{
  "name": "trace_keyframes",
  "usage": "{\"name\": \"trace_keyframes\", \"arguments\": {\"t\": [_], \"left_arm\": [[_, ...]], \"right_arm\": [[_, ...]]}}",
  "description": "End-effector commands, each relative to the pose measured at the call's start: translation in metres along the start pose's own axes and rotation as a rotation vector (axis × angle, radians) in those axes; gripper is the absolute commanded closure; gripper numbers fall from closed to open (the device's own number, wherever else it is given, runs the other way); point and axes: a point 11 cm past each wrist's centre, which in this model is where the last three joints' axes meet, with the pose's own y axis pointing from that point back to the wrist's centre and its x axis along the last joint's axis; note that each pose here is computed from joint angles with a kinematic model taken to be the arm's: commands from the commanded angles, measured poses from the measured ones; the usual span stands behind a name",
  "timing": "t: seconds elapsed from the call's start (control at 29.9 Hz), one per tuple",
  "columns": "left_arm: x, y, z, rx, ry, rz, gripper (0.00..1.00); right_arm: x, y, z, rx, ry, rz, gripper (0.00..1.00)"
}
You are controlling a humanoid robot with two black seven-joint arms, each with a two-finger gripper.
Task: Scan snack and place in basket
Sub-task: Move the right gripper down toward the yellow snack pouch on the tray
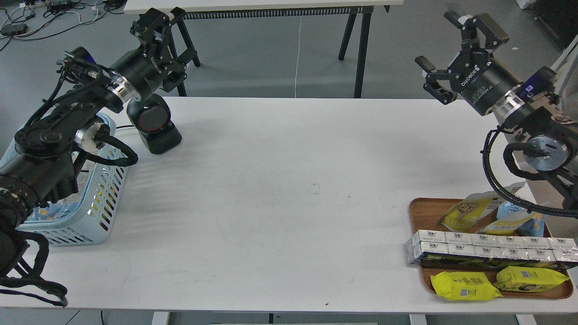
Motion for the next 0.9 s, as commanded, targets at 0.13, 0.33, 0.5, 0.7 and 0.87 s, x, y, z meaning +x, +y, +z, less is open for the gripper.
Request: {"name": "trace_keyframes", "arguments": {"t": [0.13,0.33,0.5,0.7,0.87], "left_arm": [[0.016,0.008,0.023,-0.050,0.005,0.020,0.00],[0.032,0.004,0.056,-0.181,0.091,0.091,0.00],[0.015,-0.012,0.064,-0.230,0.140,0.066,0.00],[0.010,-0.020,0.075,-0.281,0.175,0.067,0.00],[0.008,-0.020,0.073,-0.275,0.174,0.062,0.00]], "right_arm": [[-0.003,-0.002,-0.001,0.003,-0.002,-0.008,0.00],[-0.006,-0.003,-0.014,-0.040,0.104,-0.063,0.00],[-0.017,0.007,-0.052,-0.208,0.455,-0.239,0.00],[-0.030,0.039,-0.084,-0.403,0.864,-0.433,0.00],[-0.057,0.072,-0.094,-0.513,1.218,-0.644,0.00]]}}
